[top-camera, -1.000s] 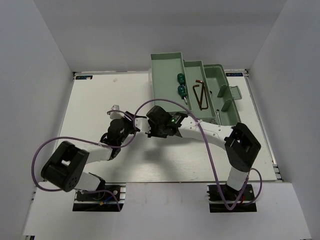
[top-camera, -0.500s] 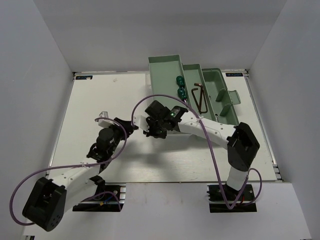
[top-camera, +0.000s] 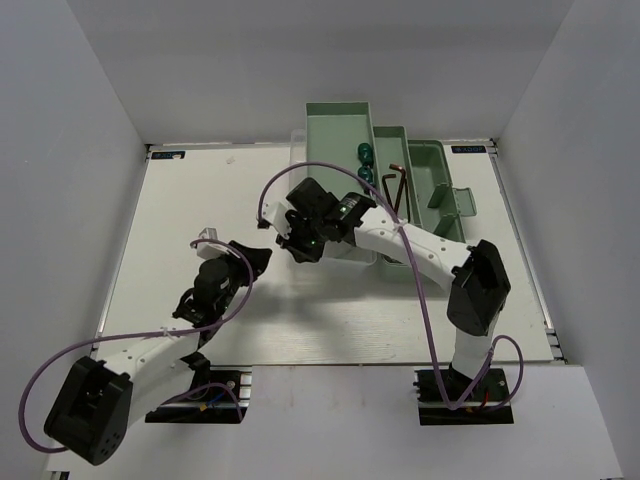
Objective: Sort the tools into containers
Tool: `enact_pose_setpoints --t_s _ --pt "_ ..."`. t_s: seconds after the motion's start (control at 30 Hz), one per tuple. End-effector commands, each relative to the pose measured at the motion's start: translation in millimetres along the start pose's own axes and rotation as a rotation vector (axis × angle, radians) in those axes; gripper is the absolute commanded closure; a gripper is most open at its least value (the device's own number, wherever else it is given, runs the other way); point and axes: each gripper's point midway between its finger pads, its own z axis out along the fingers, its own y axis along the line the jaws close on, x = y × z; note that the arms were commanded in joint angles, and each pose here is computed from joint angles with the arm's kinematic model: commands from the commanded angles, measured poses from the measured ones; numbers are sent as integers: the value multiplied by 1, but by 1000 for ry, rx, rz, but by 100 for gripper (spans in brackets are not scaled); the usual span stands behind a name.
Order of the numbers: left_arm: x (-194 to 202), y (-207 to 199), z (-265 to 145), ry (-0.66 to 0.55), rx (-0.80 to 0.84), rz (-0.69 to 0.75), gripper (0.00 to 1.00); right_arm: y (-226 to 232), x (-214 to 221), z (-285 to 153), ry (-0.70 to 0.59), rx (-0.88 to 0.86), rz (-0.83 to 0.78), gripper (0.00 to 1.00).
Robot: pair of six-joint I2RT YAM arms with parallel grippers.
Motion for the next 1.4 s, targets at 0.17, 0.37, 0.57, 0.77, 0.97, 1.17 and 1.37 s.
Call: enact_pose_setpoints --t_s 0.17,0.37,0.57,0.77,0.97,1.17,1.37 --pt "19 0 22 59 28 -62 50 8 -76 -82 -272 -33 94 100" --pt "43 -21 49 138 183 -128 55 14 -66 -81 -271 -88 115 100" --pt "48 -63 93 186 361 -157 59 24 -61 -85 -298 -147 107 100" --pt "47 -80 113 219 450 -184 59 37 -39 -72 -230 -204 96 100" --pt "52 -70 117 230 441 -218 59 29 -11 -50 -89 -184 103 43" --pt "56 -68 115 235 467 -265 59 0 16 -28 51 -30 111 22" --pt "60 -63 116 243 456 -276 59 -7 16 -28 51 28 36 9"
